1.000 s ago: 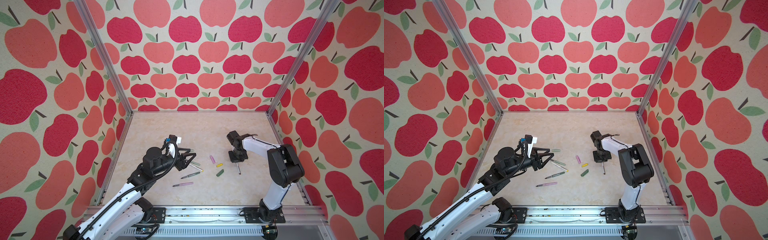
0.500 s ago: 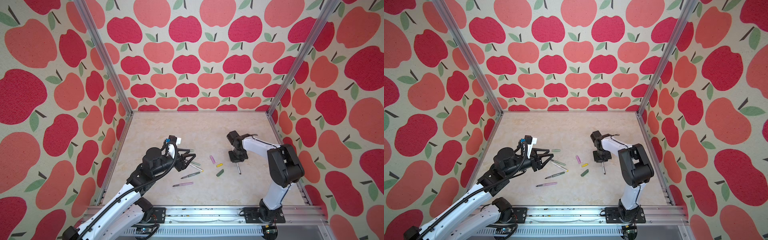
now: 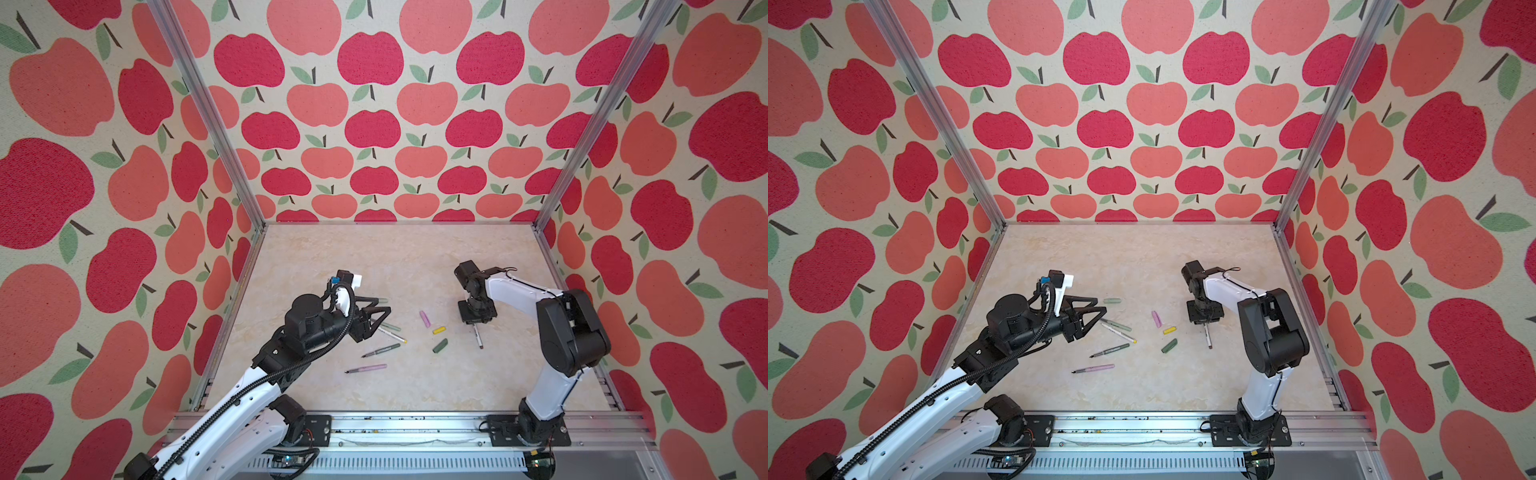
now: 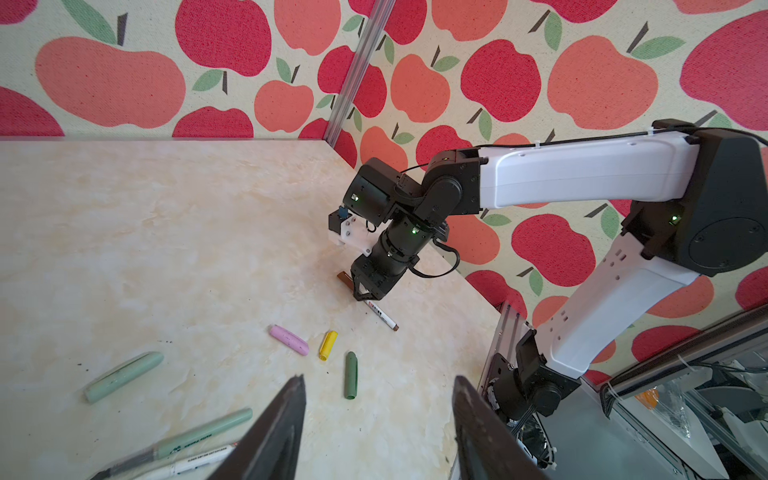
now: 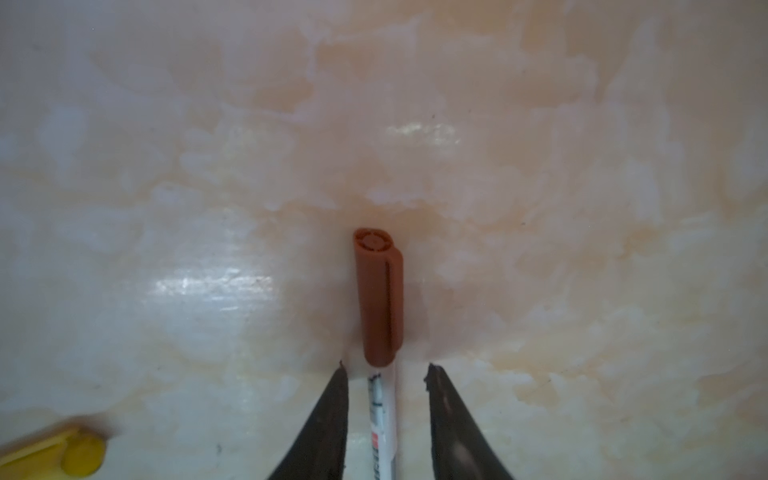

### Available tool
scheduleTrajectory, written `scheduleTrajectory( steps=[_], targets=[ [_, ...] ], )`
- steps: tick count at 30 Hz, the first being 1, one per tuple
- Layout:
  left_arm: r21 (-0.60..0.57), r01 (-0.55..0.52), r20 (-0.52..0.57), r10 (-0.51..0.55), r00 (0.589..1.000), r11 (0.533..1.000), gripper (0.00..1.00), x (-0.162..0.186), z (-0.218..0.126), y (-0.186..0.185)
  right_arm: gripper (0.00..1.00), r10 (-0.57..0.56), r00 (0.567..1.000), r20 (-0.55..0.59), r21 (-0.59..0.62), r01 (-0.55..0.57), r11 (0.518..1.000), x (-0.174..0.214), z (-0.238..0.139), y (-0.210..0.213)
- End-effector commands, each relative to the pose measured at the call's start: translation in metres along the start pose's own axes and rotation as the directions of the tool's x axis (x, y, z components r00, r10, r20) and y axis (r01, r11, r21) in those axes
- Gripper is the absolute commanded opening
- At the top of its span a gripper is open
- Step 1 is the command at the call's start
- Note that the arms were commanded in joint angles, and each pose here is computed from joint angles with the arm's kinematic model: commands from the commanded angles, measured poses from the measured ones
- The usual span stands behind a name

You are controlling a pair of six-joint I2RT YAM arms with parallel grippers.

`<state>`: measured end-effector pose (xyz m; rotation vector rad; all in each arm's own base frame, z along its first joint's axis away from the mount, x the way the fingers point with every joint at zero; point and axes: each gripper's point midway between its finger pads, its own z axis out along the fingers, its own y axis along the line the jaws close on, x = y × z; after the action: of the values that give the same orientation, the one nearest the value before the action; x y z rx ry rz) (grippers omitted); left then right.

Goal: Insert the pens into the pen caps
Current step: 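Carry the brown-capped white marker away and set it on the table with the right gripper, then move the right gripper nearer the robot and grasp the pink pen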

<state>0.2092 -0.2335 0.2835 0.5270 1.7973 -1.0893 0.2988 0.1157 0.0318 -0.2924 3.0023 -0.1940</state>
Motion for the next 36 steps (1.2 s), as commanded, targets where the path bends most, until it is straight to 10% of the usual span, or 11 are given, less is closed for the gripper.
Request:
scheduleTrajectory(
  steps=[1, 18, 26, 36],
  targets=[
    [-0.031, -0.024, 0.045, 0.025, 0.999, 0.999, 0.63, -0.017, -0.008, -0.001, 0.40, 0.025, 0.990, 0.141, -0.043, -0.019, 0.999, -0.021, -0.052, -0.002],
    [-0.271, 0.194, 0.130, -0.164, 0.978, 0.943, 0.97, 0.003, -0.042, 0.048, 0.54, -0.191, 0.834, 0.518, -0.404, 0.435, 0.804, 0.002, -0.185, 0.148],
    [-0.460, 0.441, 0.164, -0.414, 0.895, 0.771, 0.98, 0.036, -0.069, 0.100, 0.49, -0.386, 0.800, 0.459, -0.376, 0.569, 0.732, 0.012, -0.140, 0.234],
    [-0.576, 0.630, 0.300, -0.583, 0.755, 0.520, 0.98, 0.079, -0.111, 0.130, 0.46, -0.705, 0.554, 0.443, -0.338, 0.831, 0.441, 0.070, -0.110, 0.313]
  ],
)
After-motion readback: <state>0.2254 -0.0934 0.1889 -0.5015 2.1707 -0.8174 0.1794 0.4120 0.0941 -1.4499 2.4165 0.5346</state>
